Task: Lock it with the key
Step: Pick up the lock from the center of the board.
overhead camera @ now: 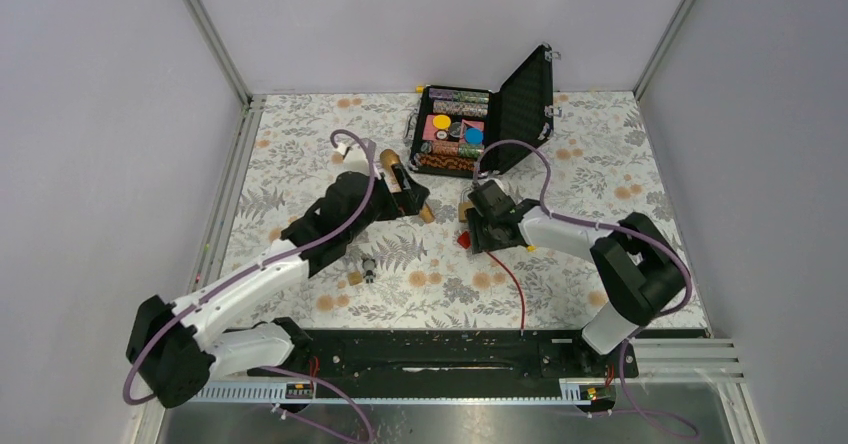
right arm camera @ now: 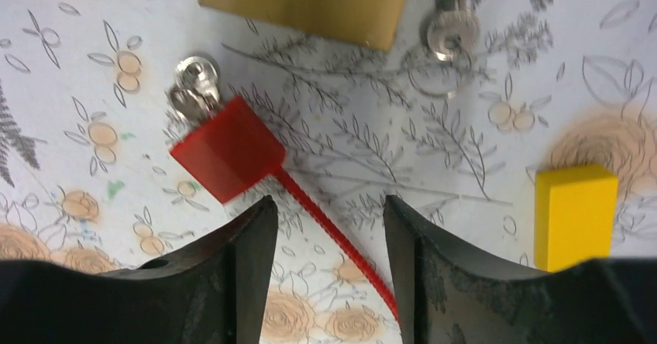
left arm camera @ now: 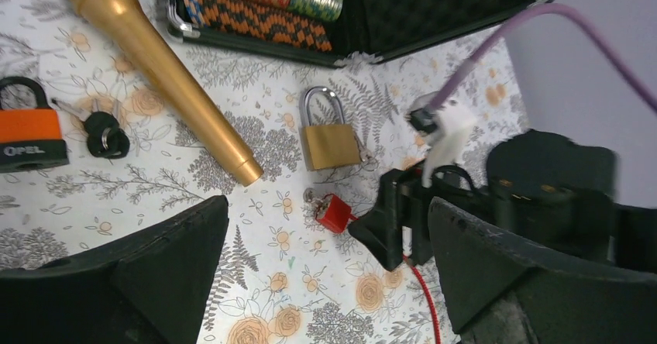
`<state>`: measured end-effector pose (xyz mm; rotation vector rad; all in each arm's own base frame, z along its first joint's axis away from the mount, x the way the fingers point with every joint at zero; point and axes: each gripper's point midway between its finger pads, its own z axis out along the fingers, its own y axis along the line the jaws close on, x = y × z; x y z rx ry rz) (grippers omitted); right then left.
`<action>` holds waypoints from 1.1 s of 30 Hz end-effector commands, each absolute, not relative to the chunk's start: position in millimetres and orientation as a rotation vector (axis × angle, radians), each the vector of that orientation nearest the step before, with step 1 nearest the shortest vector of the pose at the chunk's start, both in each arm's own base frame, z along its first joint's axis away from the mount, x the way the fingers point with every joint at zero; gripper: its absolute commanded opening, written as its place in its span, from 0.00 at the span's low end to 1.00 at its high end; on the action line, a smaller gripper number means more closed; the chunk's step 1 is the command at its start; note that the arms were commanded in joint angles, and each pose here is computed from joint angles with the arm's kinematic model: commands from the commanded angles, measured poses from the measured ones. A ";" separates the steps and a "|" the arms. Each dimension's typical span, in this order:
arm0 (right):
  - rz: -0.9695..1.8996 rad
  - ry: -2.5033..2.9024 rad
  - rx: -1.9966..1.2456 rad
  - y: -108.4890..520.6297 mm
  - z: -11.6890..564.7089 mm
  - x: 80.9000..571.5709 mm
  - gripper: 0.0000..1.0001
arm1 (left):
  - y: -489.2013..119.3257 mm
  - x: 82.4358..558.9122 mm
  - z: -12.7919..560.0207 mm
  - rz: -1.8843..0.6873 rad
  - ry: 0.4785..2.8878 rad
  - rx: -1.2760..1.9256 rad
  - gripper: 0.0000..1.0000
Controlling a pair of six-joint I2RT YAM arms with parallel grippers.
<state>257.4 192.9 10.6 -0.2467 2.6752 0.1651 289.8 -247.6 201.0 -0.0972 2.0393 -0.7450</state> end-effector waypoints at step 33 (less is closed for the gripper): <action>0.593 2.051 -0.952 273.3 175.2 195.8 0.00 | -223.4 224.4 258.9 -0.957 1.957 -0.018 0.99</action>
